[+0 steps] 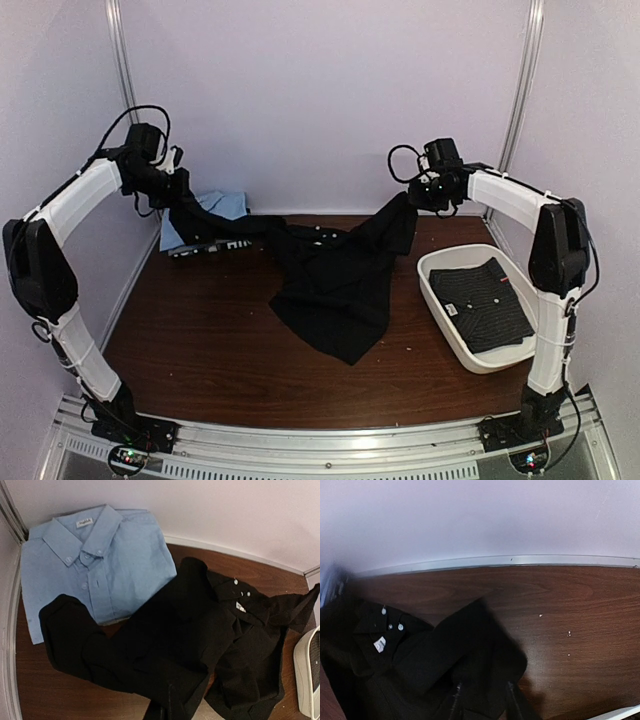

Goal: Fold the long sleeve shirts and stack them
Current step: Place the crumpled shirt at the center of the board.

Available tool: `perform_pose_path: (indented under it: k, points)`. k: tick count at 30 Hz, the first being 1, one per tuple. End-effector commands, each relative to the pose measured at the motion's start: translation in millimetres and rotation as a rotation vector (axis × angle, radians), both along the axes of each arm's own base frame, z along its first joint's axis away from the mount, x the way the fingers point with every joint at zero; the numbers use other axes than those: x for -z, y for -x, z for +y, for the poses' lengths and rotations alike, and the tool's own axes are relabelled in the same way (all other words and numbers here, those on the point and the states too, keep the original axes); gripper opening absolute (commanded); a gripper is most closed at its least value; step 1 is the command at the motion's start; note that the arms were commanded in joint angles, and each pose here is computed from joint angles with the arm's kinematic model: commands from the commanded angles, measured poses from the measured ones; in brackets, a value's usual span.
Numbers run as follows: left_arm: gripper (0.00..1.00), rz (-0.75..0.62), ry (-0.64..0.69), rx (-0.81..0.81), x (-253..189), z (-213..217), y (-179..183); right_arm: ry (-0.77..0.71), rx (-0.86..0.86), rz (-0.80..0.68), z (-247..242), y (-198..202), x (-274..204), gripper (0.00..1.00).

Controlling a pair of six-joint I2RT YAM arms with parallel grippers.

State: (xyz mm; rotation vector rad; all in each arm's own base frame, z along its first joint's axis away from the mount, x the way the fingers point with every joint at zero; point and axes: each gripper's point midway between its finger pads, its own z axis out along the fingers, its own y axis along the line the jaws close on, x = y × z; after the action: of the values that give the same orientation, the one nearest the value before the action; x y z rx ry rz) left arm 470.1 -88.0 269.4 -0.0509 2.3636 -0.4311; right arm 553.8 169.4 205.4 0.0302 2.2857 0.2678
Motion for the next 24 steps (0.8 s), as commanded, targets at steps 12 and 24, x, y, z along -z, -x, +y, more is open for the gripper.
perform_pose_path:
  k: [12, 24]
  points:
    - [0.57, 0.073, -0.090, 0.036, 69.6, -50.6, 27.8, 0.095, -0.149, 0.006, 70.6, 78.5, -1.5, 0.69]
    - [0.60, 0.057, -0.042, 0.195, 68.7, -130.4, 71.5, 0.052, -0.354, 0.074, 156.5, 193.1, 32.8, 0.61]
